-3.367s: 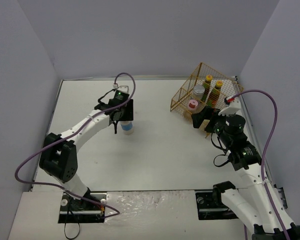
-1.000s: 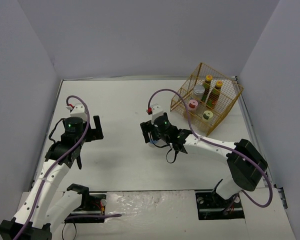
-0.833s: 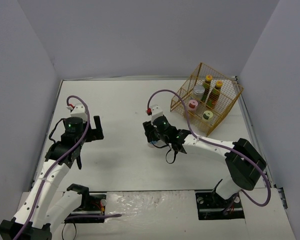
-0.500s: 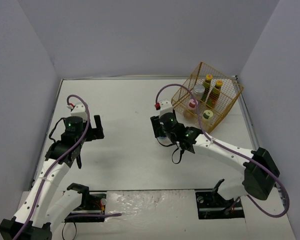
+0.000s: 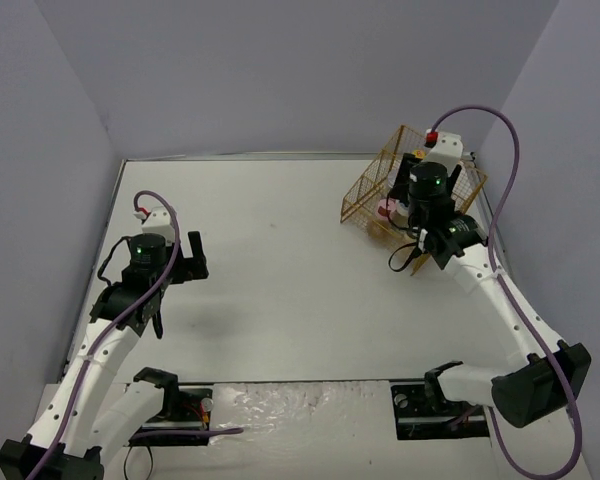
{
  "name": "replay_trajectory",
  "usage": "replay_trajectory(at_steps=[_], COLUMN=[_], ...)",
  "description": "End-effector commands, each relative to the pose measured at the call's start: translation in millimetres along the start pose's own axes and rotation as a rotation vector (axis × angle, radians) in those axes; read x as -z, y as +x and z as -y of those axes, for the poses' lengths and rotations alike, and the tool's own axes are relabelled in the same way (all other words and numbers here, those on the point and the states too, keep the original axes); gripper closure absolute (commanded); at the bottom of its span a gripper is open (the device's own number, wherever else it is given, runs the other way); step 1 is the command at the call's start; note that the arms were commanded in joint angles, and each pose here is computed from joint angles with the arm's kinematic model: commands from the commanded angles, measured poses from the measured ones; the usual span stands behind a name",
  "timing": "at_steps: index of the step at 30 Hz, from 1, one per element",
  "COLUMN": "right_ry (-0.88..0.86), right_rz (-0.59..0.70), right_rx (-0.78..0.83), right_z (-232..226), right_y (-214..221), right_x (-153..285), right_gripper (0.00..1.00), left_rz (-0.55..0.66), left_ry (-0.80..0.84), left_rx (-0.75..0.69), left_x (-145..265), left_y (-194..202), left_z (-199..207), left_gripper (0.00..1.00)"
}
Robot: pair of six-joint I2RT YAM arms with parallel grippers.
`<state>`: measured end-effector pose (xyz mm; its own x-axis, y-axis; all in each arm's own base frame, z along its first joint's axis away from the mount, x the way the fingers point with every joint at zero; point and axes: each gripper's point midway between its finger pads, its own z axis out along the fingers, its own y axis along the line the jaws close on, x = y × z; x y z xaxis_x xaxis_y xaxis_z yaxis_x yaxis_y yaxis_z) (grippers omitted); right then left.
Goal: Organize the condiment bottles
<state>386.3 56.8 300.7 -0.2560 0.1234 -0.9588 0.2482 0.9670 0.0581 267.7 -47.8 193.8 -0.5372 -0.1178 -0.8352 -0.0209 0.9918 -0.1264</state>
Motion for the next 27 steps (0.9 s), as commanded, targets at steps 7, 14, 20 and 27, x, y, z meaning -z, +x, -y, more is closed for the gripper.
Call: replay_trajectory(at_steps=[7,14,20,27], right_ry=[0.159,0.173,0.188,0.207], right_rz=[0.119,0.092,0.021,-0.031], right_rx=[-0.161,-0.168,-0.170,-0.181], right_z=[55.7,59.0,58.4,57.4], right_y=[-52.4,-40.1,-2.4,30.1], right_x=[-49.2,-72.8,-96.0,-116.7], right_gripper=[0.82,0.82,0.79,0.72], left_rz=[0.078,0.082,0.085,0.084], left_ry=[0.029,0.029,0.029,0.036], left_rx=[0.009,0.011,0.012,0.015], left_x=[3.2,4.7,5.1,4.4], left_y=[-25.4,-25.9,-26.4,-26.0], left_z=[6.7,6.5,6.4,7.7], left_gripper=[0.03,0.03,0.03,0.03])
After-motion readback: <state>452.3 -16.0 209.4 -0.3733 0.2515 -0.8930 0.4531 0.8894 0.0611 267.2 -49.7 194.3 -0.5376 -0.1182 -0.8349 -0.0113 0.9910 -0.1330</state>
